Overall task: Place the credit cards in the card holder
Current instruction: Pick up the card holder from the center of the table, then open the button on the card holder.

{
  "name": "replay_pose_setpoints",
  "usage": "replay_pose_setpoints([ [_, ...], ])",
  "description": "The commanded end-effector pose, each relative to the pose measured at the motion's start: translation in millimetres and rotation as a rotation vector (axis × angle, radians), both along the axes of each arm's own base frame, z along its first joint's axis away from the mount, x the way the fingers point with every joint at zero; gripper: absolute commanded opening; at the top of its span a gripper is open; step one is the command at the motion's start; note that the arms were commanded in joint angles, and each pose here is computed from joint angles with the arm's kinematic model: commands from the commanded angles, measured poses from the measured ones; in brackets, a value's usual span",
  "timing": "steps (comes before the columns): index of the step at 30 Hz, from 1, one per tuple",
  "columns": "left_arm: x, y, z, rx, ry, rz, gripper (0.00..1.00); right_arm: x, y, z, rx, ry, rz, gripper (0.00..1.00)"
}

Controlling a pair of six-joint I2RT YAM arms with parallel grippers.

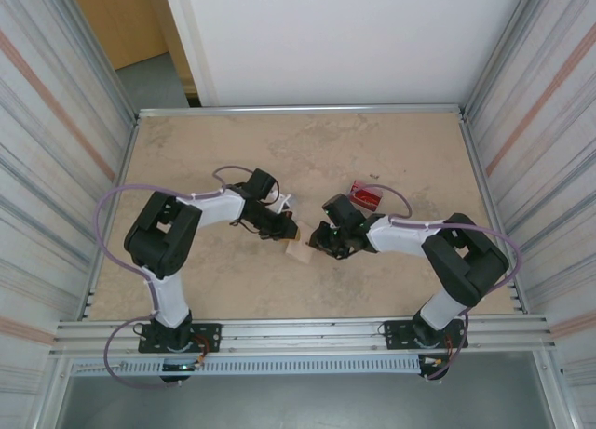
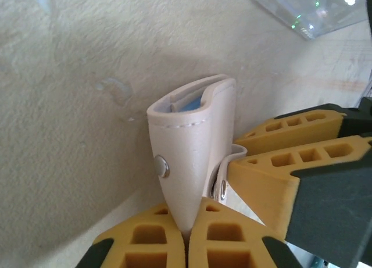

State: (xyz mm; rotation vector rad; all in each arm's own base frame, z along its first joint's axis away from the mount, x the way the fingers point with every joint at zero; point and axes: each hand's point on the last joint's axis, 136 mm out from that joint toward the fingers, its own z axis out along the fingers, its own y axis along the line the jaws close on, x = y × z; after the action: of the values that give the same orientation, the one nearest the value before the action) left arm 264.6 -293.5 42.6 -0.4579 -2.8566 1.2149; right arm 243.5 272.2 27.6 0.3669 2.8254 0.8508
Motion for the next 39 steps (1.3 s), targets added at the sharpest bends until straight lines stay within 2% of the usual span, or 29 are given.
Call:
replay_pose_setpoints([
  [1, 6, -3, 33, -0.048, -0.062, 0.001, 0.00, 6, -1, 32, 0.002, -0.067, 0.028, 0.24],
  [9, 21, 15, 88, -0.085, -0.251, 0.051, 0.00, 16, -3, 105, -0.013, -0.212, 0.054, 0.25],
  [15, 37, 50, 110, -0.088, -0.368, 0.124, 0.00, 28, 27, 132, 0.030, -0.244, 0.109, 0.25],
  [23, 50, 65, 119, -0.033, -0.461, 0.138, 0.00, 48, 53, 139, 0.024, -0.231, 0.149, 0.24],
  [27, 51, 63, 121, -0.039, -0.453, 0.138, 0.00, 60, 54, 127, -0.024, -0.181, 0.103, 0.29],
  [39, 53, 60, 117, -0.051, -0.425, 0.151, 0.00, 65, 78, 116, -0.011, -0.141, 0.114, 0.29],
])
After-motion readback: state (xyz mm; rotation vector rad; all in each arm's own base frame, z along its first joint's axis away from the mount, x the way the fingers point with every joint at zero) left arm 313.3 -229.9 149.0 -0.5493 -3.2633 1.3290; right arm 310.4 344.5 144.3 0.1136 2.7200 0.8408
